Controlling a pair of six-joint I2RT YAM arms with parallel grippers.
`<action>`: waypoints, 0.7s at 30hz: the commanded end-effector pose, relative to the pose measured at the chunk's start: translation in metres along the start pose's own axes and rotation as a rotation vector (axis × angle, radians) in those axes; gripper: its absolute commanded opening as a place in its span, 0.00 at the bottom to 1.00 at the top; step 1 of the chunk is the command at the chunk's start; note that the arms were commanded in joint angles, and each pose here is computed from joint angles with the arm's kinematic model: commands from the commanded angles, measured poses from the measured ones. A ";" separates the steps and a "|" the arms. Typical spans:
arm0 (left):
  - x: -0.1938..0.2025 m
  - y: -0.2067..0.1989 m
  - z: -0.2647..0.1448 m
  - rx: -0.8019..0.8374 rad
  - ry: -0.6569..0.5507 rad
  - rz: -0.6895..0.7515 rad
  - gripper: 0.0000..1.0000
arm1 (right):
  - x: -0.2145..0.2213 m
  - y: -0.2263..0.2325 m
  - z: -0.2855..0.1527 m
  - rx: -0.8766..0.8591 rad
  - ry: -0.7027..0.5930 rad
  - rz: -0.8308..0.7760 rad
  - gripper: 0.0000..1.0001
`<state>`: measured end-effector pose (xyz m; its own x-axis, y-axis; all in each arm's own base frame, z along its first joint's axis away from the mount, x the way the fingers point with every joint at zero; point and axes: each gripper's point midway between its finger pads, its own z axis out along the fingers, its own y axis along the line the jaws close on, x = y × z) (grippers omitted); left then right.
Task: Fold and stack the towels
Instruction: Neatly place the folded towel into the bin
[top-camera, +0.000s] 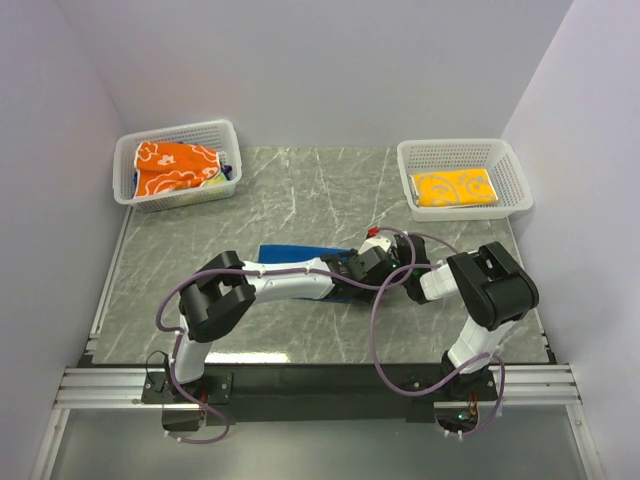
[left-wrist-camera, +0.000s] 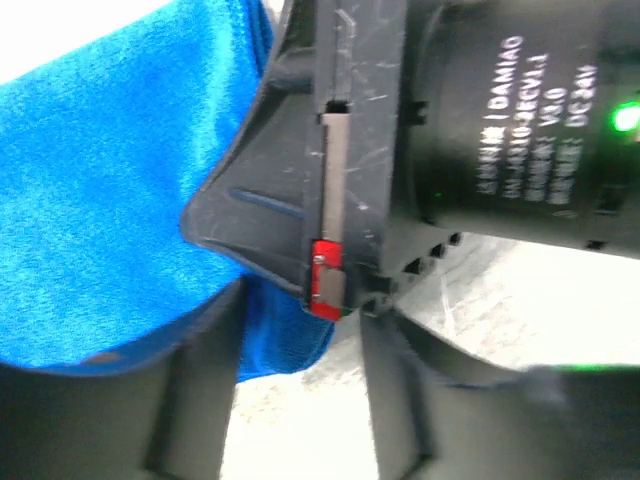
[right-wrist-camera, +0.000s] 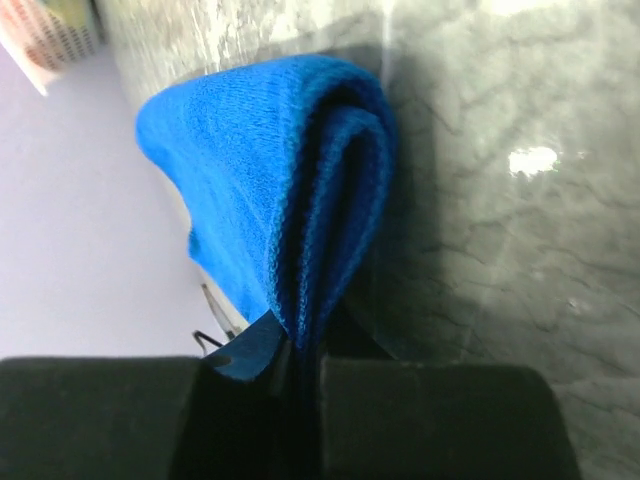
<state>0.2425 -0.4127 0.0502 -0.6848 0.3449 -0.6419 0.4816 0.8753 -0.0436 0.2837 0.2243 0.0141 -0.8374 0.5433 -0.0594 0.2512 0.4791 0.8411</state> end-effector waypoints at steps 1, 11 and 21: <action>-0.026 -0.011 -0.019 0.066 -0.072 -0.064 0.60 | -0.005 -0.014 -0.004 0.098 -0.003 -0.062 0.00; -0.038 0.024 -0.085 0.121 -0.130 -0.163 0.82 | -0.061 0.004 -0.021 0.220 -0.038 -0.301 0.00; -0.038 0.203 -0.183 -0.118 -0.227 -0.303 0.93 | -0.138 0.058 -0.042 0.346 -0.062 -0.546 0.00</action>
<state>0.2661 -0.2432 0.1886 -0.6696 -0.0083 -0.7427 0.2561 0.9360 -0.2414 0.3764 0.1671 0.0746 -0.8668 0.2849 -0.4092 0.0104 0.8309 0.5563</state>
